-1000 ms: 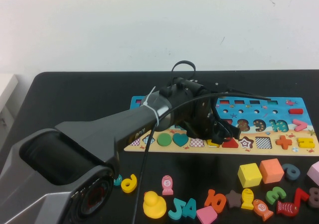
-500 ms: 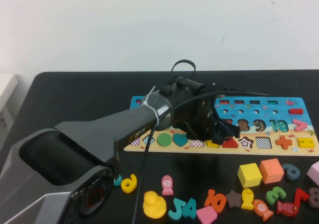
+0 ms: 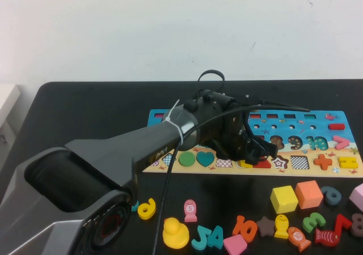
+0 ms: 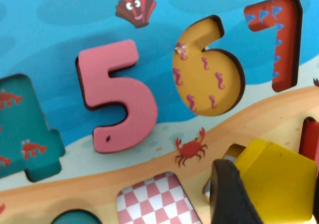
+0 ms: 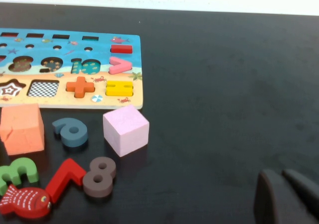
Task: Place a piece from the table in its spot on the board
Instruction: Place the "Pentagon" into the hole of the Pentagon
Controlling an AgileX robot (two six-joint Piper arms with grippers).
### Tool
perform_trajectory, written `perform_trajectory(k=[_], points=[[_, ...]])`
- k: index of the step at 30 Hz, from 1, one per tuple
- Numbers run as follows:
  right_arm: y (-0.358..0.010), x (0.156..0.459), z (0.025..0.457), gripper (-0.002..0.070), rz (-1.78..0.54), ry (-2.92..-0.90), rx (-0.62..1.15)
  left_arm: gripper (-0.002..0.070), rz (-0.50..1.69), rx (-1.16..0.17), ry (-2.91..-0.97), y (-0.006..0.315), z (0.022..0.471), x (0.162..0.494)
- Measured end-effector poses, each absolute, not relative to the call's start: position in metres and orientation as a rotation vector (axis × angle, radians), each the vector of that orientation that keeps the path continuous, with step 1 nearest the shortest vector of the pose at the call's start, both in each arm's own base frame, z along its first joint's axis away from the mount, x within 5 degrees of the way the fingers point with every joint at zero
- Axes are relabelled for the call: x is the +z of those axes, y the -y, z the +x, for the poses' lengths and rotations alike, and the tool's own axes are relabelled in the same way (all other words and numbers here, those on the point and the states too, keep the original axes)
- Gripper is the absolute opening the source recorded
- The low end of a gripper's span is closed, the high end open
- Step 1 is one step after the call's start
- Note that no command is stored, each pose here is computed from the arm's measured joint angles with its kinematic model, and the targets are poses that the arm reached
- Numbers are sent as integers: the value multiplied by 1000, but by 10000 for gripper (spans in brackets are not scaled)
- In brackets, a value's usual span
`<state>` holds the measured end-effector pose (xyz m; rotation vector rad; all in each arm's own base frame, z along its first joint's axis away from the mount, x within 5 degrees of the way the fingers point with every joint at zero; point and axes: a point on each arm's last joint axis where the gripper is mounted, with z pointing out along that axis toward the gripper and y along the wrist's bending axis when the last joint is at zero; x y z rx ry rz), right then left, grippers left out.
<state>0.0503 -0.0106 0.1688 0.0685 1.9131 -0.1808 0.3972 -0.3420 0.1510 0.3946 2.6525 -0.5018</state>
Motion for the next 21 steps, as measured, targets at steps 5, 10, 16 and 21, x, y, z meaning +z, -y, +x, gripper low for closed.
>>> perform_trajectory(k=[5,10,16,21], points=[[11,169,50,19,68,-1913,-181,302,397,-501,-2652,342,397,151],[11,169,50,19,68,-1913,-181,302,403,-500,-2652,342,397,151],[11,169,50,19,68,-1913,-181,302,404,-499,-2654,342,397,151],[11,169,50,19,68,-1913,-181,302,404,-499,-2654,342,397,151]])
